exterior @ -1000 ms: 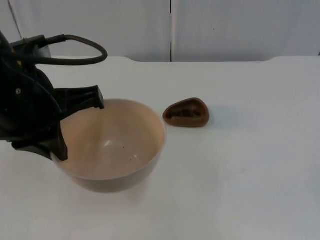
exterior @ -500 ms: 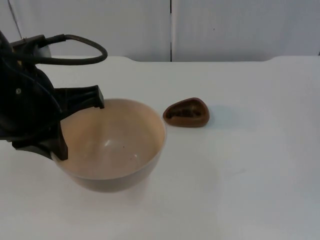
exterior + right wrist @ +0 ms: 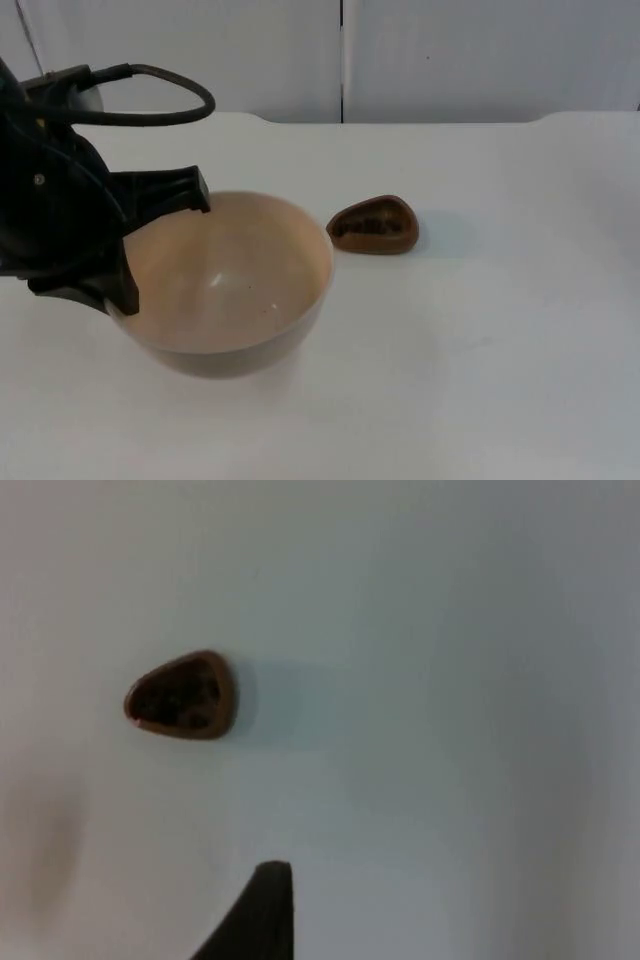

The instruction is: Pick up the bowl with the left hand and pour the coffee beans from the cup into the bowl with the right hand.

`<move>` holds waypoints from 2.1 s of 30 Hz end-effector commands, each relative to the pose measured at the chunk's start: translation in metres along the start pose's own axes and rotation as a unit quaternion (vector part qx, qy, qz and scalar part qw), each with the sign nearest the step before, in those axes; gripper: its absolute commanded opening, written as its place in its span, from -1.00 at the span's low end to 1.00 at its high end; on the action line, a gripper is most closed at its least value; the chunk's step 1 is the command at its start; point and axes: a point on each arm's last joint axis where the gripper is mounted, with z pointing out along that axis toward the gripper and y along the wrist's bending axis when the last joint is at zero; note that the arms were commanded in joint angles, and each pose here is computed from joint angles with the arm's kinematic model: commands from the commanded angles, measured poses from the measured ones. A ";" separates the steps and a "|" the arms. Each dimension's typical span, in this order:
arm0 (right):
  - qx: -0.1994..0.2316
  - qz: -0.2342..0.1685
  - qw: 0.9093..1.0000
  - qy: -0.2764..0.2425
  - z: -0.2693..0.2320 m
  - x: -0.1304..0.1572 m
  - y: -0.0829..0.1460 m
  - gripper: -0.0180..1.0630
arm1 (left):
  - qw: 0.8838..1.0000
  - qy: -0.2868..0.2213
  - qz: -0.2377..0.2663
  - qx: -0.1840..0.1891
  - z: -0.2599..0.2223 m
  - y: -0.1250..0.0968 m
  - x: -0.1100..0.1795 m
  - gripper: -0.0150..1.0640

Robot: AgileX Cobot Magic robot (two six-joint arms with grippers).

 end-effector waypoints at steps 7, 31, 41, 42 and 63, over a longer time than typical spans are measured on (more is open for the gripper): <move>0.015 -0.076 0.995 0.063 0.066 -0.027 0.060 0.98 | 1.000 -0.009 -0.005 0.009 -0.002 -0.001 -0.001 -0.98; 0.021 -0.084 0.993 0.081 0.234 -0.014 0.128 0.82 | 1.000 -0.008 -0.005 0.008 -0.001 -0.001 -0.001 -0.98; 0.030 -0.064 0.991 0.109 0.303 -0.001 0.131 0.71 | 1.000 -0.009 -0.005 0.009 -0.001 -0.001 -0.001 -0.98; 0.034 -0.067 0.991 0.111 0.307 -0.004 0.132 0.70 | 1.000 -0.009 -0.005 0.009 -0.001 -0.001 -0.001 -0.98; 0.059 -0.079 0.986 0.134 0.350 0.001 0.129 0.56 | 1.000 -0.010 -0.005 0.010 -0.001 -0.001 -0.001 -0.98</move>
